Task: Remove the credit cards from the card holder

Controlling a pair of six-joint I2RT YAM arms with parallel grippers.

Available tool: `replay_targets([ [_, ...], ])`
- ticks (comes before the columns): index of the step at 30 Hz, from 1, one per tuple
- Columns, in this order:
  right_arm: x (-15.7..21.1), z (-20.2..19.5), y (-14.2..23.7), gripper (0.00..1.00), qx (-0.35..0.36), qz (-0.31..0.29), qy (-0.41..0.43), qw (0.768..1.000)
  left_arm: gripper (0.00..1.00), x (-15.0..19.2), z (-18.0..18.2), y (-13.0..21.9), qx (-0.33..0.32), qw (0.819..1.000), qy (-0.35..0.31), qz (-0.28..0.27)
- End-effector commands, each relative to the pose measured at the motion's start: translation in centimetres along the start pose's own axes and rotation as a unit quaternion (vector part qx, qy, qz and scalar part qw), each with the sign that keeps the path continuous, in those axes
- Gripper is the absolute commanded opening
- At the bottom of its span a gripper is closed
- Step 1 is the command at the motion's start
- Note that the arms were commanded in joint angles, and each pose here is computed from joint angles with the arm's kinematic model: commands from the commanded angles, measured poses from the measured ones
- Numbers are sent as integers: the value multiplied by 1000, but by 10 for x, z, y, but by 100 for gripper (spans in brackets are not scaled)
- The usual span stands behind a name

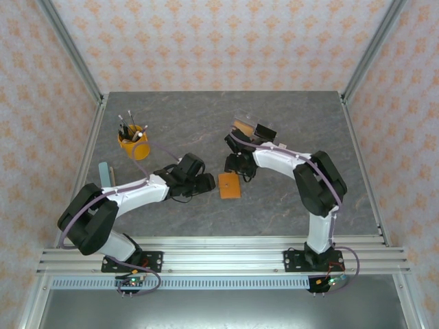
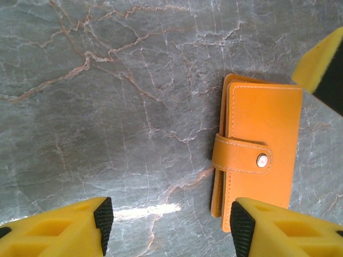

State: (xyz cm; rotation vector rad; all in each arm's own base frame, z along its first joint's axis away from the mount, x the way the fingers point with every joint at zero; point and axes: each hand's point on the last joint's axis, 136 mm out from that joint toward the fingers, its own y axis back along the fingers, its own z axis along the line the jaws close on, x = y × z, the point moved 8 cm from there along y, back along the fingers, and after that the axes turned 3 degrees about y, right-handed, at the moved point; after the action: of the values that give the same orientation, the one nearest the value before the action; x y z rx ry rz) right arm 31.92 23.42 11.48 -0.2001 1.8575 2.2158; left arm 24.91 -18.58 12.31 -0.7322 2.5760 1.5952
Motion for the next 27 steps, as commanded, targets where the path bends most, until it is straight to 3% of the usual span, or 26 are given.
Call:
replay_targets([
  [1,4,-11,0,65,59,18,33,998,64,-2,-6,4,6,1000,2,-16],
  [8,16,-35,2,64,125,22,39,991,65,0,-6,5,1,1000,2,-12],
  [13,33,-51,15,65,136,27,27,990,64,7,-9,4,0,1000,2,-1],
  [22,82,-41,19,64,11,91,59,994,61,30,-11,-5,2,999,24,25],
  [27,67,-38,37,64,11,36,60,997,59,29,-17,-10,25,999,39,26],
])
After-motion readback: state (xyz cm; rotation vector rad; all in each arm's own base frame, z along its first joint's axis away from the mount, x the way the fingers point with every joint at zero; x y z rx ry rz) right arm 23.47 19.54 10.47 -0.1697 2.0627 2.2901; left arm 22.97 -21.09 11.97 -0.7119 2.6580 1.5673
